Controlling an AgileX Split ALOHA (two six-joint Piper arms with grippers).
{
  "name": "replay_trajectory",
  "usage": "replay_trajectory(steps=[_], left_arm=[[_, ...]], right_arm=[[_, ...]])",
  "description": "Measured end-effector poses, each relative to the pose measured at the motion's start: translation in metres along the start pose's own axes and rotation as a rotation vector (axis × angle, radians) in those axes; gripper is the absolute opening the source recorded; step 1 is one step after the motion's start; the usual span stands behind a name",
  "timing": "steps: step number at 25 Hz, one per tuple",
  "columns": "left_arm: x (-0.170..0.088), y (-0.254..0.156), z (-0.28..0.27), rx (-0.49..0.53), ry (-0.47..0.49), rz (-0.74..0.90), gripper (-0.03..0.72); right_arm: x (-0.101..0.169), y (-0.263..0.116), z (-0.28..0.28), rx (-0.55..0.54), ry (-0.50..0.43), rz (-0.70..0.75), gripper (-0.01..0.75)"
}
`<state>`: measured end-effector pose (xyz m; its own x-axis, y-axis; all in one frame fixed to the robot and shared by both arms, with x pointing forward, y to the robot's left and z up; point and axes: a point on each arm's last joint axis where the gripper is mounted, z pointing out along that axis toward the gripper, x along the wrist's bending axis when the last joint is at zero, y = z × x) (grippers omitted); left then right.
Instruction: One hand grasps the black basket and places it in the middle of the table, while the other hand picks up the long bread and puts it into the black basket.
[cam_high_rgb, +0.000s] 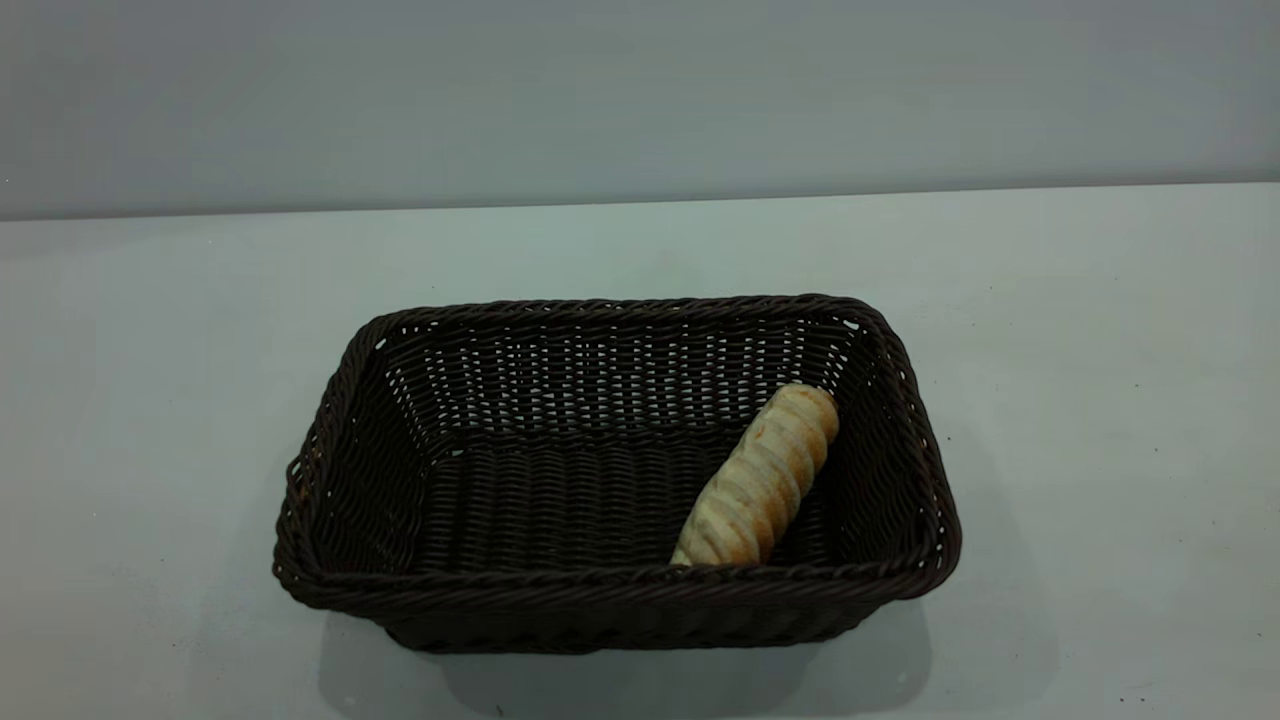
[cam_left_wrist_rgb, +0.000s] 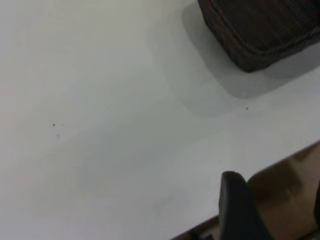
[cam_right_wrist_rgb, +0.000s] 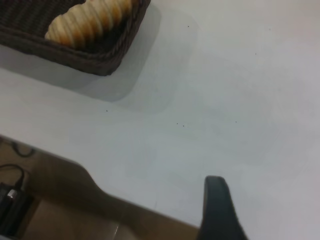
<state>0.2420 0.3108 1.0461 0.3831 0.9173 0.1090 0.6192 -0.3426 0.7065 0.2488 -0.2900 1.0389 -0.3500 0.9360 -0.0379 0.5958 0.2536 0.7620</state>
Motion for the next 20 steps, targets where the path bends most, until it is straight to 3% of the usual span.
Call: replay_trajectory(steps=[20], left_arm=[[-0.007, -0.007, 0.010, 0.030, -0.057, -0.065, 0.410]], right_arm=[[0.000, 0.000, 0.000, 0.000, 0.005, 0.002, 0.512]])
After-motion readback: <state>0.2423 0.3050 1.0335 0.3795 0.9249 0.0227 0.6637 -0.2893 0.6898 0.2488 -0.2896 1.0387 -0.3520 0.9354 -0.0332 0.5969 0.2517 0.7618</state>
